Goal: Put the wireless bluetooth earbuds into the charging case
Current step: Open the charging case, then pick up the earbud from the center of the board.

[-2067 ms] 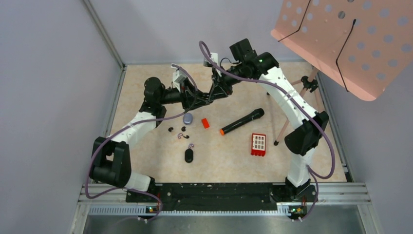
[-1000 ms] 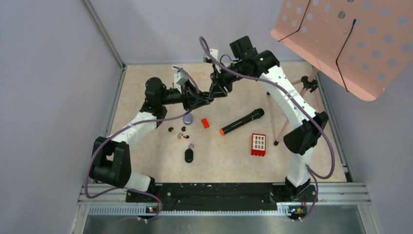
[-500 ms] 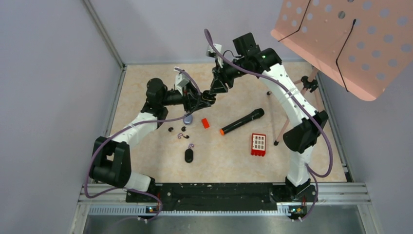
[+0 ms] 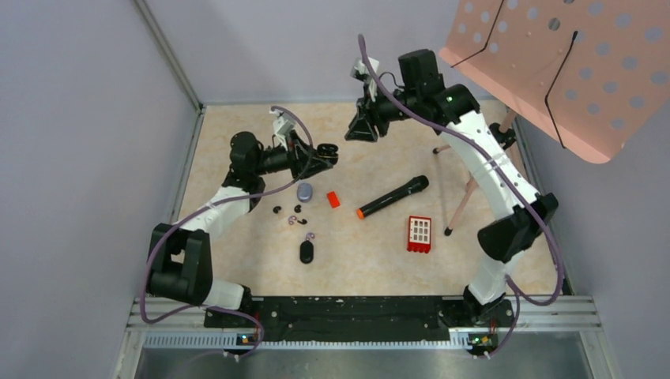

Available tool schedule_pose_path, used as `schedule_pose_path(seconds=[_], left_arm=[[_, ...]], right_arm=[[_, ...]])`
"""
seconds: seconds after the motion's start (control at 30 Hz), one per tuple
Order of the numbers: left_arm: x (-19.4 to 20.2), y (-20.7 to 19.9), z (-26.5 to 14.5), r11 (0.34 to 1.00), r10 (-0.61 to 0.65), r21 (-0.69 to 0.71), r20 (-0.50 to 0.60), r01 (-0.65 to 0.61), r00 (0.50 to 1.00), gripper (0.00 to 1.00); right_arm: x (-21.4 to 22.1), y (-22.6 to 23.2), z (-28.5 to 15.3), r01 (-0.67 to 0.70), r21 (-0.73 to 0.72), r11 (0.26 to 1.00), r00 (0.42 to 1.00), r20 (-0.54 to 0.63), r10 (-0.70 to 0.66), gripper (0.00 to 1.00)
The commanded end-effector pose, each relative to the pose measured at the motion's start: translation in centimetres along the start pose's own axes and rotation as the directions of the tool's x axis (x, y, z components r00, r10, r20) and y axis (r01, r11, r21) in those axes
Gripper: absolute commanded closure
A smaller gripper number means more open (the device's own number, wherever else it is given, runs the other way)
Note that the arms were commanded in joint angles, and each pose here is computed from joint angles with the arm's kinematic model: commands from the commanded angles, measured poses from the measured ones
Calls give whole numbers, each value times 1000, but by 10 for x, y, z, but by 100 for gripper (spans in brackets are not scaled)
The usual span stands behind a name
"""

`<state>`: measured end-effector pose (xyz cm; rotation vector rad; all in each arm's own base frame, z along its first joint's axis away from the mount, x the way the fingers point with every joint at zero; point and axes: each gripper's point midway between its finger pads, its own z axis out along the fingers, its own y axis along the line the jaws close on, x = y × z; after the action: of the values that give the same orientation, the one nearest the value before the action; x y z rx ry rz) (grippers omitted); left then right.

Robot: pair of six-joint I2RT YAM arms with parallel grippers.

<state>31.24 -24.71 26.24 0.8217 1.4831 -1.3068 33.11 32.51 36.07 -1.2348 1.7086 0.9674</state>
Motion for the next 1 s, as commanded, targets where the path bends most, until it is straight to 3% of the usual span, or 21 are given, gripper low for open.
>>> schedule_pose_path(seconds=[0.0,0.17,0.3,0.5,0.6,0.63,0.77,0.87,0.97], left_arm=[[-30,18,-34,983,-37,-172,105,55,994,100],[-41,48,-88,907,-66,-399,184,137,981,100],[-39,63,-127,802,-65,-566,233,189,970,100],[-36,82,-184,567,-43,-780,293,264,955,100],[-35,88,-208,474,-42,-827,321,302,946,100],[-36,89,-214,451,-39,-836,331,312,943,100],[-41,88,-225,427,-31,-842,352,331,936,100],[-47,83,-229,420,-16,-848,350,324,937,100],[-55,80,-231,427,11,-853,335,299,942,100]], right_arm=[[32,-8,2,60,73,996,998,9,-61,63],[84,-7,39,93,21,995,994,-52,-92,72],[116,5,86,92,-18,996,986,-135,-94,76],[168,17,151,-211,54,976,941,-259,218,75],[189,26,169,-283,28,959,913,-298,279,72],[193,31,174,-266,-3,964,917,-309,252,71],[200,54,181,82,-276,958,957,-247,-153,68],[196,48,187,321,-337,885,912,-142,-385,68],[198,42,194,451,-403,797,844,-97,-527,67]])
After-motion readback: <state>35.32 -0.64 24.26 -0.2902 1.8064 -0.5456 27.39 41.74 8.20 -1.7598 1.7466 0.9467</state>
